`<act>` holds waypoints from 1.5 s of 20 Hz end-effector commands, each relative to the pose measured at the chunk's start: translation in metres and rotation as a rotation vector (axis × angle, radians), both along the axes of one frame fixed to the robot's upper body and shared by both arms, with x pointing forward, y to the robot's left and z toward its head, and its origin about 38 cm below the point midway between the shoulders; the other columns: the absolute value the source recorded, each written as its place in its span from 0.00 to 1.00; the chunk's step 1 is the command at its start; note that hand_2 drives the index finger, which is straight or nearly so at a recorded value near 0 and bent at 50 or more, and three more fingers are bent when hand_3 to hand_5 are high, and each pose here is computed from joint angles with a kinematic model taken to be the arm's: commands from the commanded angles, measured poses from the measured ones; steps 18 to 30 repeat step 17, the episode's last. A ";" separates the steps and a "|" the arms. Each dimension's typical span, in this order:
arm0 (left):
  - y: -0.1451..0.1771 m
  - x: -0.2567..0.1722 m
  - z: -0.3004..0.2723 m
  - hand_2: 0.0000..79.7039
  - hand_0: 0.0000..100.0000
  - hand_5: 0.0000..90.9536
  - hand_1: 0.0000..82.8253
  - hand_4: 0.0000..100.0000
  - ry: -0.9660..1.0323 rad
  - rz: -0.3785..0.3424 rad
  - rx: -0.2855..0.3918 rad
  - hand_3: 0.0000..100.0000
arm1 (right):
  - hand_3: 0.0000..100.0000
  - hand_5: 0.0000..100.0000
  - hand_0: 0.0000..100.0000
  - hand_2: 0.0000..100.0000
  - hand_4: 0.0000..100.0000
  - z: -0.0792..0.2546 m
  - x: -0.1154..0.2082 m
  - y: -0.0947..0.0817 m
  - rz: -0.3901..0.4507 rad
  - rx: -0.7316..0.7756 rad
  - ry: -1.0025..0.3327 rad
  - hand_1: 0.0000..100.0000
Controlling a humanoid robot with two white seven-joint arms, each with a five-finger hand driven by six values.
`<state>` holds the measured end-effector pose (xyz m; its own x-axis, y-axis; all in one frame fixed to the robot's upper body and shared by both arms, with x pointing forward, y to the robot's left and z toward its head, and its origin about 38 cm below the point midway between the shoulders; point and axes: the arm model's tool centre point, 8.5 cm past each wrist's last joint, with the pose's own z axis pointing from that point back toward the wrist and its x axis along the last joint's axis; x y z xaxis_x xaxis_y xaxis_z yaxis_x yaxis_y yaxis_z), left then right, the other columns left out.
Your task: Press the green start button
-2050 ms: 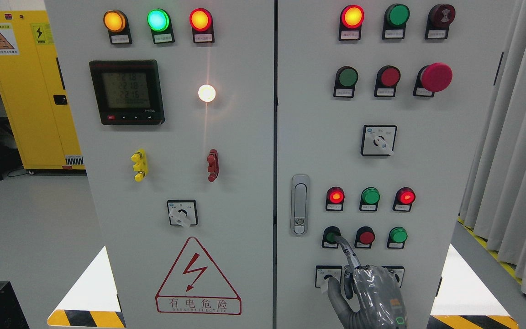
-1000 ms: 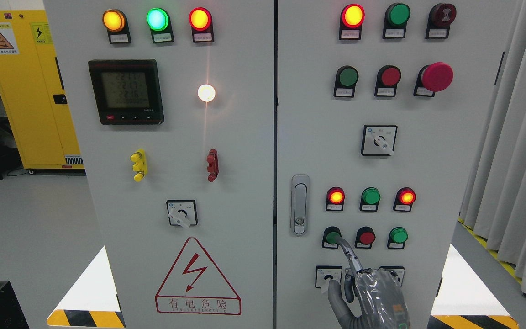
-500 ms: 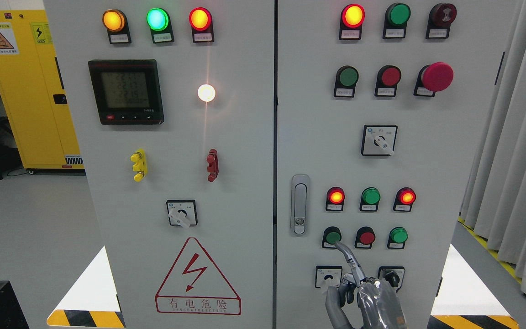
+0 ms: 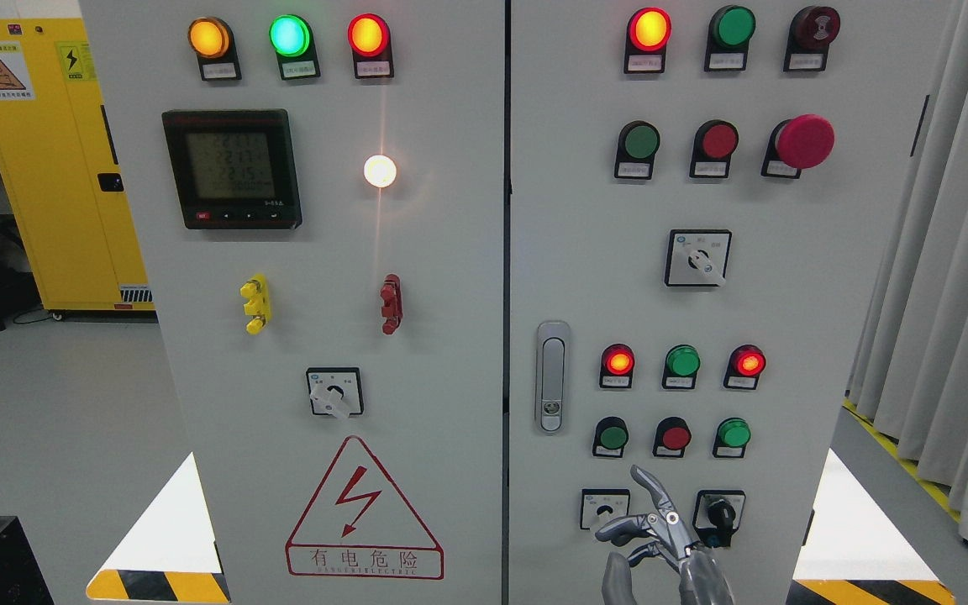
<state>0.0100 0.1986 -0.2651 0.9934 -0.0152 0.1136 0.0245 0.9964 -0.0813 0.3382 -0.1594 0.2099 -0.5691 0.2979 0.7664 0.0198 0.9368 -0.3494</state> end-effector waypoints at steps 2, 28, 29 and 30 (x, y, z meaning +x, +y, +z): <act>0.000 0.000 0.000 0.00 0.12 0.00 0.67 0.00 0.000 0.001 0.000 0.00 | 0.00 0.00 0.85 0.00 0.00 0.007 -0.017 0.015 0.066 0.114 -0.002 0.72; 0.000 0.000 0.000 0.00 0.12 0.00 0.67 0.00 0.000 0.001 0.001 0.00 | 0.00 0.00 0.77 0.00 0.00 -0.001 -0.024 0.021 0.078 0.119 0.025 0.72; 0.000 0.000 0.000 0.00 0.12 0.00 0.67 0.00 0.000 0.001 0.001 0.00 | 0.00 0.00 0.77 0.00 0.00 -0.001 -0.024 0.021 0.078 0.119 0.025 0.72; 0.000 0.000 0.000 0.00 0.12 0.00 0.67 0.00 0.000 0.001 0.001 0.00 | 0.00 0.00 0.77 0.00 0.00 -0.001 -0.024 0.021 0.078 0.119 0.025 0.72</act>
